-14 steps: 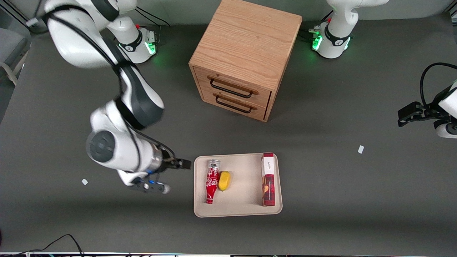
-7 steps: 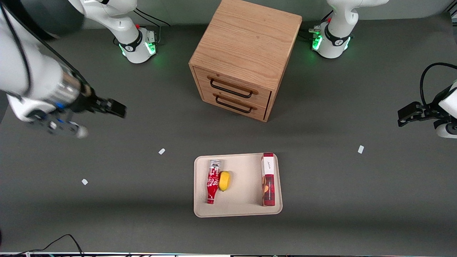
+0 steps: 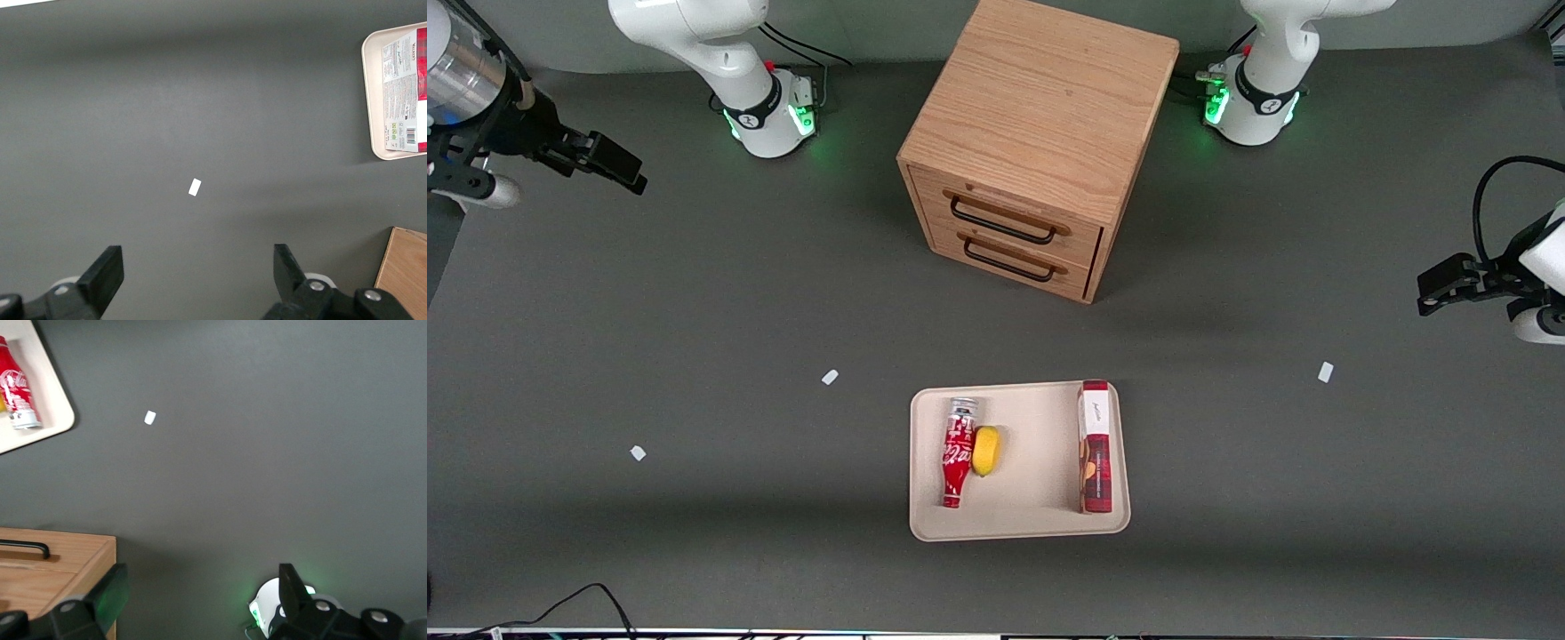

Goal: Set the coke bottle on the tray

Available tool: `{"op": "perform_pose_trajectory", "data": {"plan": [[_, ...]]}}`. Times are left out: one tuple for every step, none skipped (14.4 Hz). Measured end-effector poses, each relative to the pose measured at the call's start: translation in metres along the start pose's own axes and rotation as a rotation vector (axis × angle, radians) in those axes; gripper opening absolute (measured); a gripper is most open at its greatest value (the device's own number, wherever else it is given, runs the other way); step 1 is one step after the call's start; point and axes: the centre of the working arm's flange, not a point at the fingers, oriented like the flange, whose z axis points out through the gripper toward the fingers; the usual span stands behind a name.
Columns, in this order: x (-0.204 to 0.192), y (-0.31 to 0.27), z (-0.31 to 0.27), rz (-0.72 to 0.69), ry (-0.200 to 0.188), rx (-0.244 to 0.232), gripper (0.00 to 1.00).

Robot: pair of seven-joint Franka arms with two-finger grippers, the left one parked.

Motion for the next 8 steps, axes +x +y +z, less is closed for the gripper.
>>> {"op": "perform_pose_trajectory", "data": {"plan": [[-0.007, 0.006, 0.008, 0.0, 0.003, 0.003, 1.0], [-0.012, 0.007, 0.01, -0.002, 0.011, 0.007, 1.0], [-0.014, 0.007, 0.007, -0.004, 0.021, 0.011, 1.0], [-0.012, 0.006, 0.002, -0.005, 0.034, 0.017, 1.0], [-0.009, 0.005, -0.005, -0.004, 0.04, 0.02, 1.0], [-0.005, 0.004, -0.014, -0.003, 0.038, 0.02, 1.0], [0.002, 0.002, -0.024, -0.001, 0.032, 0.017, 1.0], [0.01, 0.001, -0.033, 0.004, 0.021, 0.013, 1.0]]}}
